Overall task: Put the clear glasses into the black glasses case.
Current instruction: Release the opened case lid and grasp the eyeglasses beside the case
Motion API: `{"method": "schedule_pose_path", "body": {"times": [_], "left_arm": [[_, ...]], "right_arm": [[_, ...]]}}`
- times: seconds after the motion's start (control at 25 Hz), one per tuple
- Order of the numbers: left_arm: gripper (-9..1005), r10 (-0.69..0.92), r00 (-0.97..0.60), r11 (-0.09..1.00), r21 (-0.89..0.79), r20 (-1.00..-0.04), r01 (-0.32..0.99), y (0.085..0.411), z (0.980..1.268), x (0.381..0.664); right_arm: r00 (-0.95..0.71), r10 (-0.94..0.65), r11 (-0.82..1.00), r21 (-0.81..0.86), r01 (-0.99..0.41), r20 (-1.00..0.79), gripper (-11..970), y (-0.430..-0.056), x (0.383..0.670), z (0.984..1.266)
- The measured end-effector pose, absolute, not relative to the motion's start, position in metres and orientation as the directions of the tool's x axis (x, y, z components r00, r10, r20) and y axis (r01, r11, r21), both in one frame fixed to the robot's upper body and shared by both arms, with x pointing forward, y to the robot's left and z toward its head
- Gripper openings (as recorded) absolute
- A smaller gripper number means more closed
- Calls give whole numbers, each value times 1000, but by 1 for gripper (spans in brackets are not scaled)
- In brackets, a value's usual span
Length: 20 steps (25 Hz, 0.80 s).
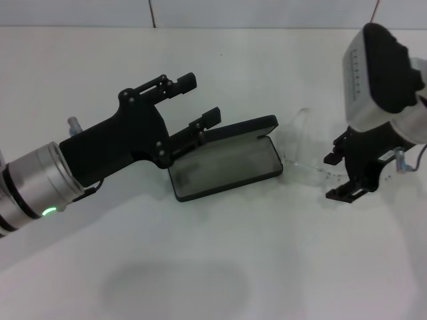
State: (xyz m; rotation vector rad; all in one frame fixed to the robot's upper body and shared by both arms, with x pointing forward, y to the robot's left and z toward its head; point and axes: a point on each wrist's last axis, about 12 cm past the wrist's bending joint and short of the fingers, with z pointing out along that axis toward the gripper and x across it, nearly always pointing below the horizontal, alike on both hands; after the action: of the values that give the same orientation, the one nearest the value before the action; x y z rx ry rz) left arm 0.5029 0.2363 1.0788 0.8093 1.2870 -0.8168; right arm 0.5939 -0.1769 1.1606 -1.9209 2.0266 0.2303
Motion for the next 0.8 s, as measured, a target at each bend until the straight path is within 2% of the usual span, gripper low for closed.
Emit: {"method": "schedule_pose_path", "body": {"times": [0.32, 0.4, 0.6, 0.8], "left_arm": [[617, -68, 83, 486, 40, -994, 873, 236, 1076, 502], [617, -70, 82, 485, 38, -994, 874, 237, 1075, 500], [617, -73, 76, 485, 31, -994, 874, 238, 1073, 498], [616, -77, 75, 482, 29, -994, 875, 238, 1073, 497]], "right_arm": [[-21, -951, 55, -101, -993, -308, 594, -162, 597, 1147], [-25, -953, 57, -97, -994, -303, 466, -161, 598, 1146], [-22, -957, 53, -99, -994, -290, 357, -161, 598, 1144], [-25, -958, 55, -100, -993, -286, 331, -160, 599, 1142]]}}
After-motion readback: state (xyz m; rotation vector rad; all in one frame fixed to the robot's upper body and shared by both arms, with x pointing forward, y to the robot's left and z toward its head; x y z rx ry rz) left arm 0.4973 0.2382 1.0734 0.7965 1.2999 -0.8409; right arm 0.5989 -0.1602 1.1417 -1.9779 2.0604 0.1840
